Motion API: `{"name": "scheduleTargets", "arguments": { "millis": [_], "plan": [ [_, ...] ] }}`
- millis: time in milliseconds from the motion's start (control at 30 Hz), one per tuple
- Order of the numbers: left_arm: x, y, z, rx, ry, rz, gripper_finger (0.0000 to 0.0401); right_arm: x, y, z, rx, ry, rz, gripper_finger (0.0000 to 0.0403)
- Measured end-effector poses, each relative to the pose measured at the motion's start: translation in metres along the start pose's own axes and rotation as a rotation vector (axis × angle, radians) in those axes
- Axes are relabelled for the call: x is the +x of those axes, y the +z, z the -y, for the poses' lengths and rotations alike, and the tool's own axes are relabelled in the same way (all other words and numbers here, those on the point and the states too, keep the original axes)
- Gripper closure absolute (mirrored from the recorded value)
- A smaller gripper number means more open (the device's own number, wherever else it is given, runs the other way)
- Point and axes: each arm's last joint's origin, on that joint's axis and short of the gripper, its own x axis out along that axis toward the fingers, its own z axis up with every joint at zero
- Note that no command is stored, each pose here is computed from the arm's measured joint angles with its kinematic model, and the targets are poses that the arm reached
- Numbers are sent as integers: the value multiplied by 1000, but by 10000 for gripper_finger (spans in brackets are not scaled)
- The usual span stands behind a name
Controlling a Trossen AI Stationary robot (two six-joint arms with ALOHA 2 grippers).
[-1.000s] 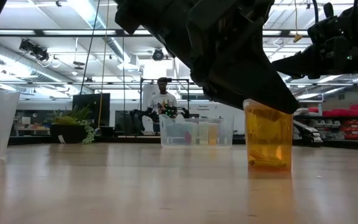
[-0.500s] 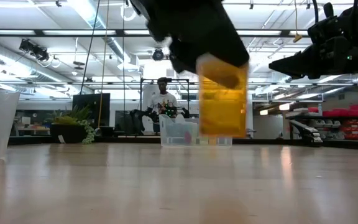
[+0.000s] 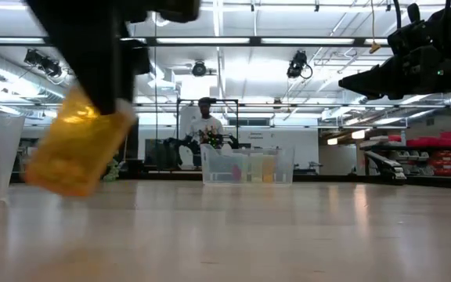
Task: Pick and place medicine bottles into bin by pill shape (circle, oval)
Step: Put the orange capsule bottle into the bottom transparent bin
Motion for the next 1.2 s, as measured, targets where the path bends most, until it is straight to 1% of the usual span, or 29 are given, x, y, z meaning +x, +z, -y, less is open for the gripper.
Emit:
{"name": "scheduleTargets", "arguments": {
  "millis": [67, 133, 267, 367, 500, 567, 667, 767, 867, 967, 1033, 1200],
  "plan": [
    [-3, -9, 3, -33, 28, -37, 186, 0, 0, 0, 0, 0, 0, 287],
    [-5, -13, 6, -66, 32, -42, 186, 0, 0, 0, 0, 0, 0, 287],
    [-13, -26, 12, -104, 74, -59, 168, 0, 0, 0, 0, 0, 0, 287],
    [-27, -36, 14, -138, 106, -61, 167, 0, 0, 0, 0, 0, -1, 287],
    [-50, -44, 17, -172, 118, 8, 186, 0, 0, 0, 0, 0, -1, 287],
    [-62, -49, 19, -184, 128, 59, 186, 0, 0, 0, 0, 0, -2, 287],
    [-77, -61, 19, -211, 176, 86, 186, 0, 0, 0, 1, 0, -3, 287],
    [-90, -77, 20, -242, 240, 121, 171, 0, 0, 0, 1, 0, -3, 287],
    [-97, -92, 22, -268, 304, 146, 165, 0, 0, 0, 1, 0, -3, 287],
    [-102, -107, 23, -295, 353, 149, 178, 0, 0, 0, 1, 0, -3, 287],
    [-104, -115, 24, -312, 377, 153, 186, 0, 0, 0, 1, 0, -3, 287],
    [-110, -130, 24, -360, 442, 163, 182, 0, 0, 0, 1, 0, -3, 287]
  ]
}}
